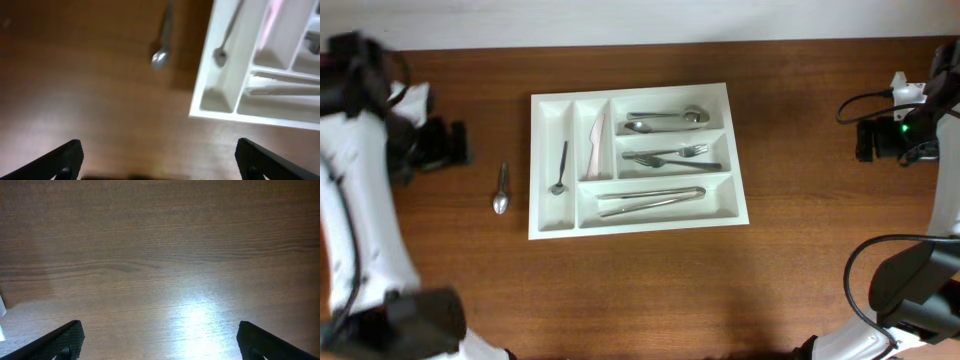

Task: Pack container
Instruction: 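Withdraw the left gripper to the remaining spoon left of the tray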

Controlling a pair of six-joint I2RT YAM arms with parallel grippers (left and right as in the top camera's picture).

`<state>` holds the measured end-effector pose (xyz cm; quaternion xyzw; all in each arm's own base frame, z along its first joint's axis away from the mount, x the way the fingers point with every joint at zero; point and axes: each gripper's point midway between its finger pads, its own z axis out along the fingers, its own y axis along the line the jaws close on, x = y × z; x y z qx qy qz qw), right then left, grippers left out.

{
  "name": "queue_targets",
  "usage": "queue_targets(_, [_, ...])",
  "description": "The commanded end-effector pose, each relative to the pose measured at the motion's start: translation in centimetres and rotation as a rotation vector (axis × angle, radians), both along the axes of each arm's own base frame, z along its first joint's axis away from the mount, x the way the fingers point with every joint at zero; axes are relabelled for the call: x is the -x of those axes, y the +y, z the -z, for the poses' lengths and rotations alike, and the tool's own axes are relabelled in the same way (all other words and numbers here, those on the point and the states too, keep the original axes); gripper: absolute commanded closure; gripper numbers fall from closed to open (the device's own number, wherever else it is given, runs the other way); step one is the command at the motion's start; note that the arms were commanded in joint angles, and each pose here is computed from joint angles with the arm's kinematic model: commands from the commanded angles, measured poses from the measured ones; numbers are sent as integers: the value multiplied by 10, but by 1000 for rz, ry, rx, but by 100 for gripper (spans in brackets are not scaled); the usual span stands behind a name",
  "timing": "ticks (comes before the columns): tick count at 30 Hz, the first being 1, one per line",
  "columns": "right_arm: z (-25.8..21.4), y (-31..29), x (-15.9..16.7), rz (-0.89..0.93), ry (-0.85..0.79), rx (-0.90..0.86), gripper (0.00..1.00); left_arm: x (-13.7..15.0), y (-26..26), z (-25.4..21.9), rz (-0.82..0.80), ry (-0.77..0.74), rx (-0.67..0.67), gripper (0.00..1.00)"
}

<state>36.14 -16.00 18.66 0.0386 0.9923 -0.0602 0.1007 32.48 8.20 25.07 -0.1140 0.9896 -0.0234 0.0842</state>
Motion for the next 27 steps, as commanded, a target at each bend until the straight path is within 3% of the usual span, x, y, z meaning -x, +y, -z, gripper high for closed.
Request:
queue_targets(1, [1, -1, 1, -4, 8, 7, 1, 12, 17, 13, -28, 21, -17, 1])
queue_targets(6, [1, -1, 1, -4, 8, 7, 1, -14, 31, 38, -28, -40, -39, 1])
queue_targets(14, [1, -1, 1, -4, 8, 7, 1, -59, 28, 89, 165, -147, -8, 1])
queue_targets(21, [1, -1, 1, -4, 8, 7, 1, -68, 4, 149, 308, -44, 101, 1])
queue_targets(27, [1, -1, 1, -4, 8, 7, 1, -67, -8, 209, 337, 124, 72, 1])
